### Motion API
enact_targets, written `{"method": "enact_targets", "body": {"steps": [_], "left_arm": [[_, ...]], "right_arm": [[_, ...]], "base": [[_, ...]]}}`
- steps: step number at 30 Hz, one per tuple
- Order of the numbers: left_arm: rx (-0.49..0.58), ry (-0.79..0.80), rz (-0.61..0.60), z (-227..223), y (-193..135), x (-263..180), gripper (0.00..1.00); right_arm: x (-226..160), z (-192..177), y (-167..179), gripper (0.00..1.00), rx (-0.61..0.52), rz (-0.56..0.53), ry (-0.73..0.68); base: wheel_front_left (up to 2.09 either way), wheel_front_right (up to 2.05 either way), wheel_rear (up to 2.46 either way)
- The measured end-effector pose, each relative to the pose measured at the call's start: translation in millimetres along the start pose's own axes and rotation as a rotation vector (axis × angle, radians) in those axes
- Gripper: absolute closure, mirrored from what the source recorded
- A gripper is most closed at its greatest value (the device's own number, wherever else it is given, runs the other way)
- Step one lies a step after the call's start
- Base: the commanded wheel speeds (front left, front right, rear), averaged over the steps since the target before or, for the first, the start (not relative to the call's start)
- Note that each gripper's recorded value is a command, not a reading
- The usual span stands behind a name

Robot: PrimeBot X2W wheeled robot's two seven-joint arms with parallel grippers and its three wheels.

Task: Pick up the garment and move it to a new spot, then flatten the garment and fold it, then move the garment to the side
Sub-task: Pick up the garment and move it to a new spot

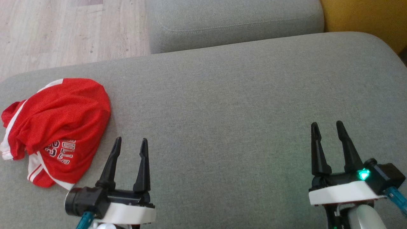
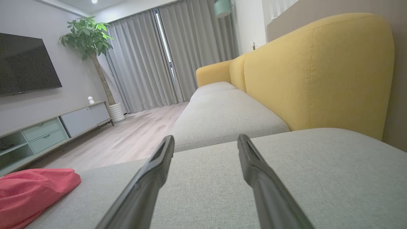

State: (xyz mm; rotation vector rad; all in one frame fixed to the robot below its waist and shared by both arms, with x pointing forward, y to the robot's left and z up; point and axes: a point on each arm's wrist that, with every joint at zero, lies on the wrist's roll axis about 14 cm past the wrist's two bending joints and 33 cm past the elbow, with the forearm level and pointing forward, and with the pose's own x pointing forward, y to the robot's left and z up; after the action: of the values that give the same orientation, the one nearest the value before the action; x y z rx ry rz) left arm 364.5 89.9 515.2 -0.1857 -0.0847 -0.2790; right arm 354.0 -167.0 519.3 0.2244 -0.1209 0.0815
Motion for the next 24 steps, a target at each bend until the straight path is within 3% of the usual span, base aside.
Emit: {"method": "enact_targets", "body": {"steps": [13, 24], "left_arm": [[-0.002, -0.001, 0.017, 0.4, 1.5, -2.3, 0.00], [0.023, -0.005, 0.127, 3.9, 30.2, -23.6, 0.00]], "right_arm": [[-0.6, -3.5, 1.8, 0.00, 0.004, 0.005, 0.011], [12.8, -17.9, 53.4, 0.00, 0.018, 0.167, 0.049]], "base": [[0.00, 0.00, 0.00], [0.00, 0.00, 0.00]]}}
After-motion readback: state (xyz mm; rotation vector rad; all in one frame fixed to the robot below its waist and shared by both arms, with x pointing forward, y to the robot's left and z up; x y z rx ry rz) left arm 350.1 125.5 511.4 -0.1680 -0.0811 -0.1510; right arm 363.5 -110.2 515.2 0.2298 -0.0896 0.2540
